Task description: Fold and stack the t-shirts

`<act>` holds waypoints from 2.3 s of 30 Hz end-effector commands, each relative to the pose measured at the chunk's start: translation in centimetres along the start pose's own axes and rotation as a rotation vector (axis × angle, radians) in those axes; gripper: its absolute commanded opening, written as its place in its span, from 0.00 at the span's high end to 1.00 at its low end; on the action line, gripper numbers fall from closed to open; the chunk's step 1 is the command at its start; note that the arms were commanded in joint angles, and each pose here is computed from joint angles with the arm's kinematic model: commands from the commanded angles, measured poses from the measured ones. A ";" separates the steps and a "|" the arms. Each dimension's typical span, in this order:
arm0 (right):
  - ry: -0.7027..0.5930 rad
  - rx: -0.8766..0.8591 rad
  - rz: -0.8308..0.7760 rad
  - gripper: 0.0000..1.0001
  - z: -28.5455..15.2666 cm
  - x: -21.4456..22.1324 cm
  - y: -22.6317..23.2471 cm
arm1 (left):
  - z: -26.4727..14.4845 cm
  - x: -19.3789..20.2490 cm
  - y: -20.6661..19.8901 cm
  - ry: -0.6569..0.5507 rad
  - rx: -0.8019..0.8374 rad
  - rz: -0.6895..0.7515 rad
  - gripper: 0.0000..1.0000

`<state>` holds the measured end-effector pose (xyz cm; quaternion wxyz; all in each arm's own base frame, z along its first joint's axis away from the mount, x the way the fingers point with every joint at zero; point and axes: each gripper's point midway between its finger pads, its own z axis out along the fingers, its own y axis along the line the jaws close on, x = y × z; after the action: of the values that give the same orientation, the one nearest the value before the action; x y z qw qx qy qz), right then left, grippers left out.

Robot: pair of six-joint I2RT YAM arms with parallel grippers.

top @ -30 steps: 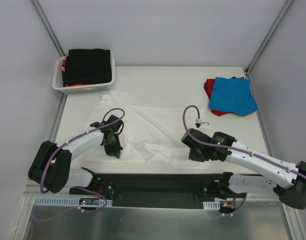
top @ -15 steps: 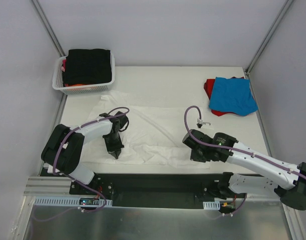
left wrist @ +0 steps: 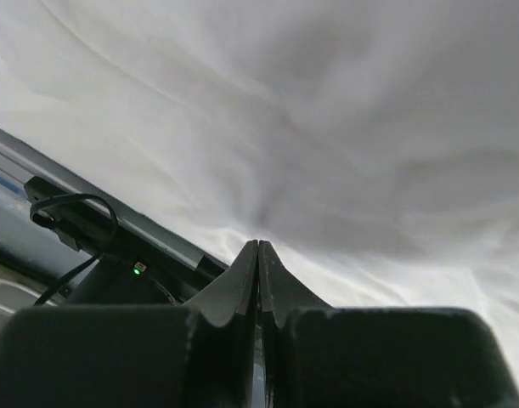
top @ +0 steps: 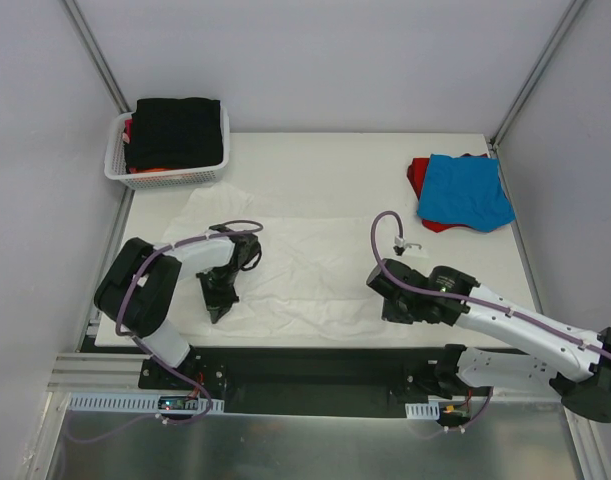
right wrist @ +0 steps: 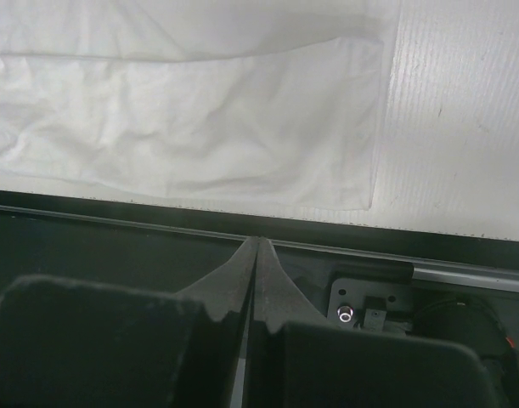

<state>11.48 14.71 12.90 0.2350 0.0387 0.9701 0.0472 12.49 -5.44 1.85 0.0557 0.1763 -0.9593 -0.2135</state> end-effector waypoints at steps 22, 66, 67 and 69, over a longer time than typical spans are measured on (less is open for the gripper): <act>0.276 -0.436 -0.286 0.99 9.3 -1.8 17.2 | -16.0 -0.7 -6.0 -0.450 0.649 0.085 1.00; 0.345 -0.139 -0.196 0.99 14.3 2.3 11.5 | -14.7 -0.9 -6.4 -0.447 0.561 0.211 1.00; 0.343 -0.131 -0.193 0.99 14.3 2.2 11.3 | -14.6 -0.9 -6.4 -0.446 0.559 0.212 1.00; 0.344 -0.112 -0.191 0.99 14.2 2.2 10.9 | -14.6 -0.9 -6.4 -0.447 0.558 0.216 1.00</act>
<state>16.91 29.26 1.56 0.0750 -0.0867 0.9826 0.1462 18.35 -16.22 12.17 -0.1891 0.0452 -0.9805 0.0281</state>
